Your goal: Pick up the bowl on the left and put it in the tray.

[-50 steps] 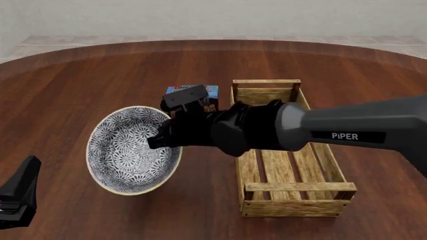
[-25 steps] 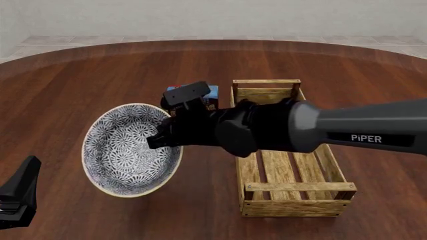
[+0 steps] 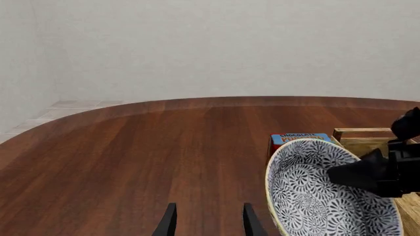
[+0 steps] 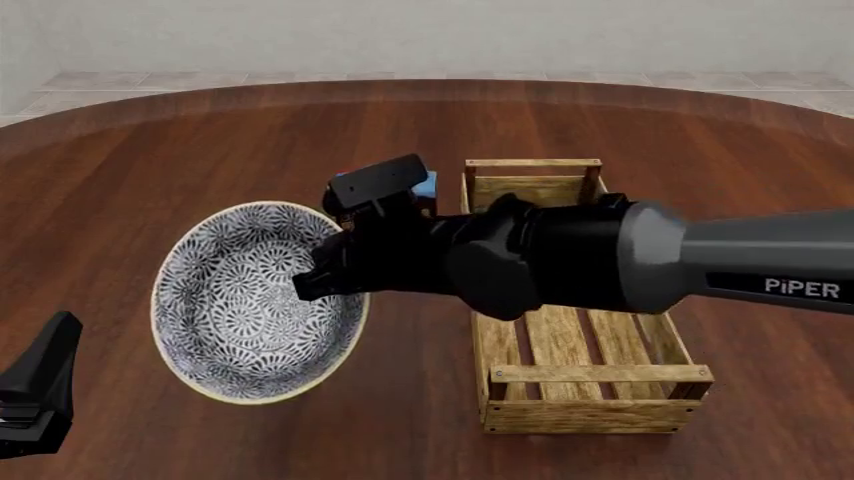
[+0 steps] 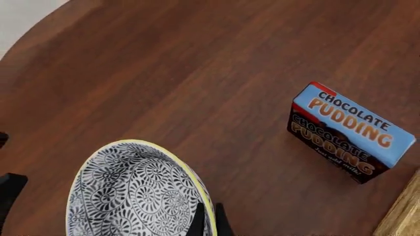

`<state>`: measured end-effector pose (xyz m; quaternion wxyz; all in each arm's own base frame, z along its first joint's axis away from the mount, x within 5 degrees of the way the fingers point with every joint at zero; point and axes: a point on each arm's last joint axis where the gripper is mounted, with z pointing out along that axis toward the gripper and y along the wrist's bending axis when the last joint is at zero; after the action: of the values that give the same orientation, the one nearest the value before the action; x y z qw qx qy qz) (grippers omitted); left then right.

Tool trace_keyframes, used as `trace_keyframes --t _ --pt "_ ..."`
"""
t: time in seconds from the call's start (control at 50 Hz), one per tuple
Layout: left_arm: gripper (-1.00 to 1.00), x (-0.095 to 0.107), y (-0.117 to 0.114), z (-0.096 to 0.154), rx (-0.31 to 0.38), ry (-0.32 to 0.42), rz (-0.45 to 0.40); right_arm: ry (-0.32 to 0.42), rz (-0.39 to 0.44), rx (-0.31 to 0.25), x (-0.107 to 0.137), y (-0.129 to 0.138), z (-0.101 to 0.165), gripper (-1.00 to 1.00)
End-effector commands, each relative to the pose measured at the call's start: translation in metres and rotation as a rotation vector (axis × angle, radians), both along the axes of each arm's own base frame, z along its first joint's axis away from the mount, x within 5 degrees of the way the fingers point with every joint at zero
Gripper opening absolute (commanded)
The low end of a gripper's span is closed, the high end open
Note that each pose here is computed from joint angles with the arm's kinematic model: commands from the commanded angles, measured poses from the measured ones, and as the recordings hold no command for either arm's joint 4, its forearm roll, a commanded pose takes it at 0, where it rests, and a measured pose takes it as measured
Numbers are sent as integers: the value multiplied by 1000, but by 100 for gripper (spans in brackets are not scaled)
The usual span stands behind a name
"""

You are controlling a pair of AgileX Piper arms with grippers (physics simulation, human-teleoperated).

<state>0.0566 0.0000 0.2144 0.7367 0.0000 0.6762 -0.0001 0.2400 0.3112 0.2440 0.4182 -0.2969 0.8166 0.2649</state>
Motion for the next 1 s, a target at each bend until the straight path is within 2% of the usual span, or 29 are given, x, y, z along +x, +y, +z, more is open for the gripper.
trace_keyframes --t 0.02,0.44,1.0 --pt "100 0 0 0 0 0 0 6 -8 38 -7 -4 12 -100" --pt "100 0 0 0 0 0 0 -15 -9 46 -12 -16 25 -100" --pt "100 0 0 0 0 0 0 -19 -37 107 -28 -43 37 -100"
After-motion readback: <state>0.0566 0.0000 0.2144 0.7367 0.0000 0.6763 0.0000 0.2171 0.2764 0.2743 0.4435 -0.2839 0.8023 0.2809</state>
